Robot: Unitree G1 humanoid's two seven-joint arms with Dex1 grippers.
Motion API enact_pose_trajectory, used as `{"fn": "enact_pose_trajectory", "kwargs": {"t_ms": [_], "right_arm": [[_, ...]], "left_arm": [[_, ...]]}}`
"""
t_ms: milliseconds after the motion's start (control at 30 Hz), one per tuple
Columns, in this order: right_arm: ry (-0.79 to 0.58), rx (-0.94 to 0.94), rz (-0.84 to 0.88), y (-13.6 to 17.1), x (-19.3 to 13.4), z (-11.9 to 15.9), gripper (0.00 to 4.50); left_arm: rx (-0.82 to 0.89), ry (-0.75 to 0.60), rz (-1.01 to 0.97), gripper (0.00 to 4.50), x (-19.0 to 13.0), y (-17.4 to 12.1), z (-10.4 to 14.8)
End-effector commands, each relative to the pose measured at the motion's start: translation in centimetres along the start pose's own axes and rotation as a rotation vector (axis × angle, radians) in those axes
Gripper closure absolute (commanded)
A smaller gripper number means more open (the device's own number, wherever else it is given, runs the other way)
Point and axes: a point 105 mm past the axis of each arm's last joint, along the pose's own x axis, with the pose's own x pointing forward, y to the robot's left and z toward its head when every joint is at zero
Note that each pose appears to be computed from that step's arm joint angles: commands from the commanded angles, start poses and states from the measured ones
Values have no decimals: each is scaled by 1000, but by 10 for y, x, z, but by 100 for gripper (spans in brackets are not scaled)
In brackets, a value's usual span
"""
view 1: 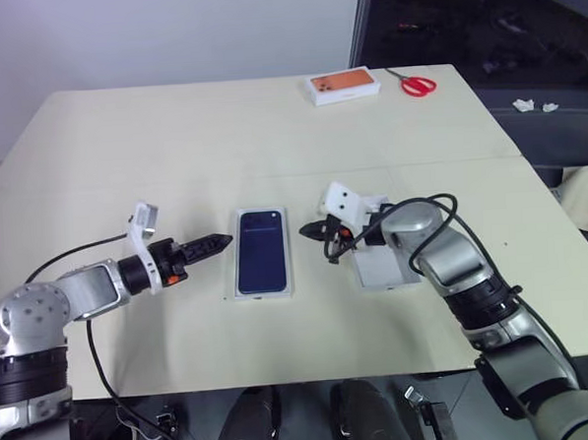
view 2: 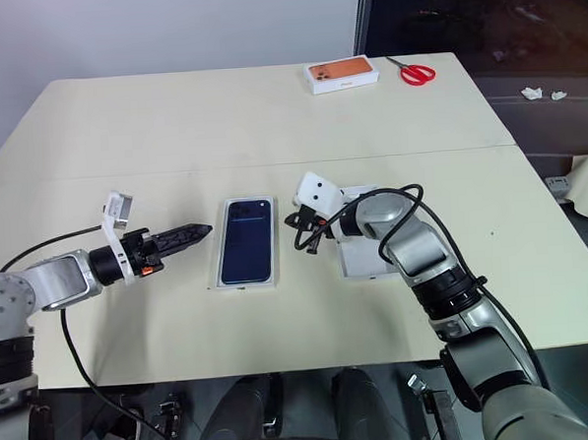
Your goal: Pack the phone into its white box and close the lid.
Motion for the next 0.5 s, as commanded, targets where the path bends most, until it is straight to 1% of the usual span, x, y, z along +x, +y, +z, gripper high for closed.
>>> {"fn": "enact_pose_trajectory", "kwargs": {"t_ms": [33, 133, 200, 233, 300, 367, 400, 433, 500], "right_arm": [[-66, 9, -21, -5, -5, 14, 450], [-27, 9, -28, -1, -10, -2, 450], [-13, 10, -24, 3, -10, -8, 450], [-26, 19, -24, 4, -8, -6, 450], [-45, 26, -35, 6, -2, -2, 450], [-32, -11, -44, 9, 7, -4, 450], [-22, -32, -48, 11, 11, -5, 450], [-13, -47, -52, 13, 14, -7, 450], [-11, -50, -56, 14, 17, -9, 450]], "left_arm": [[97, -55, 3, 8, -7, -2, 10], [155, -27, 88, 8, -14, 14, 5], [154, -26, 114, 8, -17, 22, 3], [151, -31, 129, 32, -18, 25, 3], [164, -30, 162, 95, -17, 30, 3], [180, -15, 171, 192, -12, 31, -1], [189, -11, 180, 252, -9, 32, -3], [193, -12, 188, 294, -5, 33, -4], [183, -14, 189, 406, 3, 34, -8]]}}
